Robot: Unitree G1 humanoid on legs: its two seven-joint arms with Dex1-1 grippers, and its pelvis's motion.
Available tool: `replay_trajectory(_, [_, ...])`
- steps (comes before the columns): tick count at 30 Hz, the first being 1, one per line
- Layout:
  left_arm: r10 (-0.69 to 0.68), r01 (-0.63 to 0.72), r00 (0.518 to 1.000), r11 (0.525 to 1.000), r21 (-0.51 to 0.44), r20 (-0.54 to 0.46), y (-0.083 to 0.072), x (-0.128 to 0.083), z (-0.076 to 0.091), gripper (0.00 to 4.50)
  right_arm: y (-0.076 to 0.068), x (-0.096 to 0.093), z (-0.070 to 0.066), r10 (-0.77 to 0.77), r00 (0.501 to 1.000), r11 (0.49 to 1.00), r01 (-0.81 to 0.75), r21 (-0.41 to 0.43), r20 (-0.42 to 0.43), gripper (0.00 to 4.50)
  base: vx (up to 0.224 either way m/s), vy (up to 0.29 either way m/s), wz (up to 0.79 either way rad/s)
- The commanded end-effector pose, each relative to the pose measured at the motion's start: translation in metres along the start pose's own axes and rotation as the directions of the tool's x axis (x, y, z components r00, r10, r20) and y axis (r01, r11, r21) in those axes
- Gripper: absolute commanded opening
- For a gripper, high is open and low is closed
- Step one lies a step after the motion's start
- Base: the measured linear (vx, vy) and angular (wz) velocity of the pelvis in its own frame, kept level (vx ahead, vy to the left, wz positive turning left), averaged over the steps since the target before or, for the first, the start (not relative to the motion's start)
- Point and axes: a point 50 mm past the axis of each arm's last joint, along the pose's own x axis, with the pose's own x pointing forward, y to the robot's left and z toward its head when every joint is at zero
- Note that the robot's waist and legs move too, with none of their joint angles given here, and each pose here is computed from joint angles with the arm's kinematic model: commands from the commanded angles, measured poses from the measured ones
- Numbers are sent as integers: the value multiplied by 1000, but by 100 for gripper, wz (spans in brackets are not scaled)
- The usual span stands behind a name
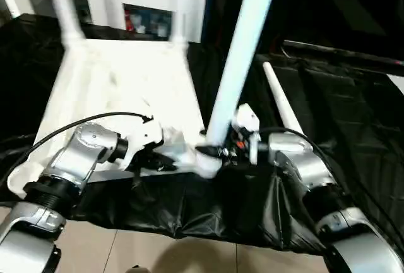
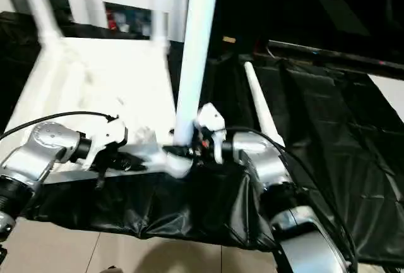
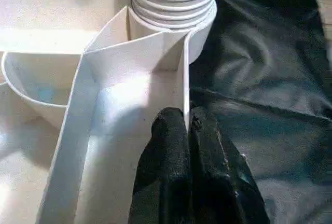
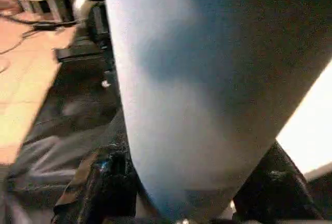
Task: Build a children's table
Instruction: Insert table leg to table base
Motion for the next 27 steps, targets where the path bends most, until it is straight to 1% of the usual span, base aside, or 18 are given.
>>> replay_trajectory(1, [-82,80,997,993,90,14,-3,-1,17,0,19,-4,-42,115,980,988,-96,121,-162,190,0,0,0])
replay_trajectory(4, [-87,87,996,992,91,0,-4,-1,16,0,20,-3,-43,130,977,988,-113,106,-167,190,0,0,0])
replay_trajectory(6, [-65,65,998,994,85,-6,-1,-1,15,0,21,-1,-42,128,978,990,-115,85,-166,190,0,0,0])
replay_trajectory(9, [-25,26,1000,996,80,-11,3,-1,15,0,18,1,-40,94,984,993,-82,83,-154,190,0,0,0])
replay_trajectory(10, [20,-19,1000,997,72,-12,7,-1,15,0,12,3,-38,33,991,996,-21,92,-128,190,0,0,0])
replay_trajectory(11, [91,-91,996,994,63,-7,13,-2,16,0,4,5,-34,-65,994,991,75,107,-92,190,0,0,0])
replay_trajectory(12, [91,-91,996,994,63,-7,13,-2,16,0,4,5,-34,-65,994,991,75,107,-92,190,0,0,0])
replay_trajectory(13, [177,-178,984,984,17,28,19,-2,21,0,-5,7,-31,-186,979,974,195,120,-77,190,0,0,0])
replay_trajectory(15, [225,-225,973,974,-5,50,23,-1,26,0,-11,7,-31,-265,961,953,273,128,-76,189,0,0,0])
replay_trajectory(18, [313,-312,948,950,-33,63,27,5,33,0,-20,10,-30,-386,919,905,393,163,-77,189,0,0,0])
replay_trajectory(20, [355,-352,932,935,-49,70,27,11,38,0,-23,13,-30,-430,898,881,439,175,-87,189,0,0,0])
replay_trajectory(21, [390,-385,918,921,-63,79,27,17,44,0,-25,16,-30,-457,884,864,468,187,-100,189,0,0,0])
replay_trajectory(22, [390,-385,918,921,-63,79,27,17,44,0,-25,16,-30,-457,884,864,468,187,-100,189,0,0,0])
replay_trajectory(23, [409,-405,908,912,-69,83,26,22,48,0,-26,17,-31,-475,873,852,488,191,-114,189,0,0,0])
replay_trajectory(24, [432,-424,896,901,-91,103,24,33,57,0,-29,21,-32,-508,851,825,526,206,-135,189,0,0,0])
replay_trajectory(27, [424,-417,899,906,-80,111,19,44,63,0,-31,23,-31,-537,832,799,555,232,-139,189,0,0,0])
